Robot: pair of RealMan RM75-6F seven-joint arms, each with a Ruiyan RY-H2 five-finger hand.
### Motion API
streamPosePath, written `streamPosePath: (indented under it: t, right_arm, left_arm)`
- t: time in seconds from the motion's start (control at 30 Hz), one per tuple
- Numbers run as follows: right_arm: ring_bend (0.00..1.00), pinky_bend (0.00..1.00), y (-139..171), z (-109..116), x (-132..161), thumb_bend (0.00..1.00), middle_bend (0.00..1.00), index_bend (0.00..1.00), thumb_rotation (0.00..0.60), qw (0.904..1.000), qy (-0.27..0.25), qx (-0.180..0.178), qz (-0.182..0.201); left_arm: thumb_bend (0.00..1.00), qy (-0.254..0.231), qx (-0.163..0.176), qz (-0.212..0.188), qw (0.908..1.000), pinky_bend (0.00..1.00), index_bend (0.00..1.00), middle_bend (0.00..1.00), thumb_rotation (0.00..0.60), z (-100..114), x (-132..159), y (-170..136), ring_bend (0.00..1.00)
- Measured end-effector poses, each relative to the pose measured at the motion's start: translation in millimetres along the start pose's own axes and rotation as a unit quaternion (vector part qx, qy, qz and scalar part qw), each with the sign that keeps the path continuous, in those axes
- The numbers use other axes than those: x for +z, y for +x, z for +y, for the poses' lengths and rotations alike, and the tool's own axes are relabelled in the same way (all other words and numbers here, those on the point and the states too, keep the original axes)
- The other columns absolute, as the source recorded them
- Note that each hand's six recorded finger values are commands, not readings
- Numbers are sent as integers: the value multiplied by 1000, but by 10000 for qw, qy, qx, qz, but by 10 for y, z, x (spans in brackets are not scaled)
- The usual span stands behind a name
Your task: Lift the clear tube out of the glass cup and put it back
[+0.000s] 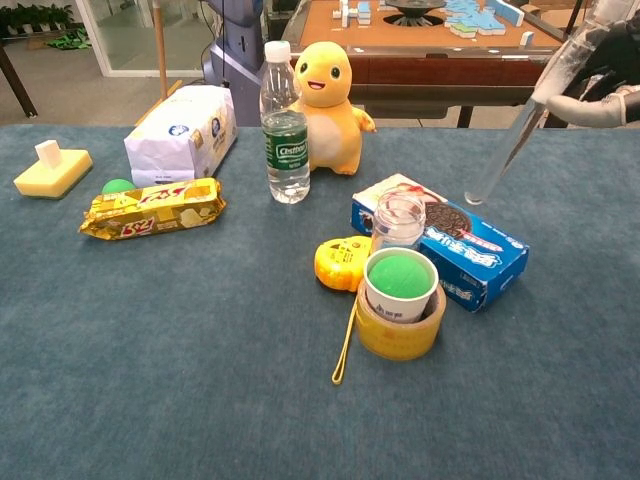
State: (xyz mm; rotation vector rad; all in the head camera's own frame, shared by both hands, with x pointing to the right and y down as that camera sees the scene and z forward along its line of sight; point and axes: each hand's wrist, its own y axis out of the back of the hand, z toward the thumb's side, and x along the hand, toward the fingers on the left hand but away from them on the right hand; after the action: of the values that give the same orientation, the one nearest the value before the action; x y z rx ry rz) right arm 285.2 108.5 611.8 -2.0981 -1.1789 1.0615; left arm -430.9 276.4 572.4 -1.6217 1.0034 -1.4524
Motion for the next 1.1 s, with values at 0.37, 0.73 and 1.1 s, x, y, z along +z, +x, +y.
streamPosePath:
  t: [0.37,0.73,1.1]
  right_arm:
    - [316,395,-17,-11,-48,545,413,665,600,9959,817,-371,61]
    - [326,424,15,-31,29,545,417,665,600,9997,-203,93,-26]
    - [326,430,-6,-16,-36,545,421,675,600,9967,741,-335,62]
  left_arm:
    - [272,-5,-11,14,10000,0,0,0,600,-3,-9,-4,0]
    - [272,9,-22,8,10000,0,0,0,600,-6,-4,0,0]
    - [272,8,-25,18,10000,0,0,0,600,-4,-11,-1,0]
